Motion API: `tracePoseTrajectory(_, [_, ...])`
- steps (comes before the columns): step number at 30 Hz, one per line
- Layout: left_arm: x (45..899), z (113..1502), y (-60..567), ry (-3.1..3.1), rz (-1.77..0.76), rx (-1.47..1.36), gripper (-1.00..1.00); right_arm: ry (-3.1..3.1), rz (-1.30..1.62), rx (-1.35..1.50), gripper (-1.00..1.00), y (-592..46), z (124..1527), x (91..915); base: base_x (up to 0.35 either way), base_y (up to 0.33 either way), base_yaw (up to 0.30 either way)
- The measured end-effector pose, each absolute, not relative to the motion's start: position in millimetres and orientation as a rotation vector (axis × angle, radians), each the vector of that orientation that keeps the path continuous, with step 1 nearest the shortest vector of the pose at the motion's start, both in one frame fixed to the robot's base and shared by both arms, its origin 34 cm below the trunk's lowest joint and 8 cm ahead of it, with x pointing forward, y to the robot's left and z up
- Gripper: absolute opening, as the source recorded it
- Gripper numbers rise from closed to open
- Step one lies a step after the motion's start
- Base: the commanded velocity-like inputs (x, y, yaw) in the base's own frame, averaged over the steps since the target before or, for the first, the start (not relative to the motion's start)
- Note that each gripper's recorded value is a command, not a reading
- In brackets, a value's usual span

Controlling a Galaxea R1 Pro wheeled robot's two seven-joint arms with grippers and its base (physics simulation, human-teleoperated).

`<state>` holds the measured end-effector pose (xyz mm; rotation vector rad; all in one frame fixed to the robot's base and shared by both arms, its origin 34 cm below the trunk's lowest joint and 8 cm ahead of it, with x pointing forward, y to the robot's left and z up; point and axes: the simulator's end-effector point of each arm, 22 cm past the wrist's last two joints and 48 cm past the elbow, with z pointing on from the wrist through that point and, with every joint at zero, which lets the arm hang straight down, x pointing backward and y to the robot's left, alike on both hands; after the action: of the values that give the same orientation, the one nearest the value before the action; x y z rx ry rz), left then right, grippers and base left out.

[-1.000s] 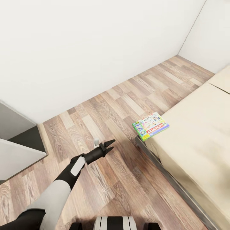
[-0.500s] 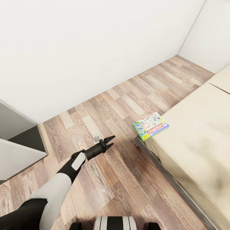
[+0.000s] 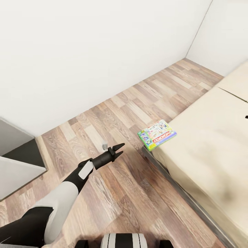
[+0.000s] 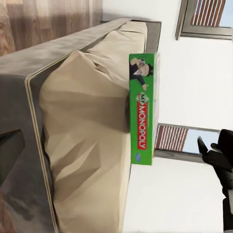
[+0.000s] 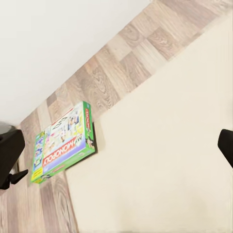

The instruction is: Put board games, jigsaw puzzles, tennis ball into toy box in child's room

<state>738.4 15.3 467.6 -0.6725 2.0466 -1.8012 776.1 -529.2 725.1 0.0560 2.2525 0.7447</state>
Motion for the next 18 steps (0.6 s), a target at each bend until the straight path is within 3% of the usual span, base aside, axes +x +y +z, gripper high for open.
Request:
tracePoseTrajectory(11, [740.3, 468.5, 14.0, 2.043, -1.8, -0.669, 1.0, 2.25, 0.742, 0.041, 1.0, -522.8, 728.3, 778.1, 0.0, 0.0, -0.247])
tracePoseTrajectory(18, [740.0, 467.7, 12.1, 2.048, -1.797, -0.669, 1.0, 2.237, 0.742, 0.011, 1.0, -515.7, 735.7, 778.8, 0.0, 0.0, -0.125])
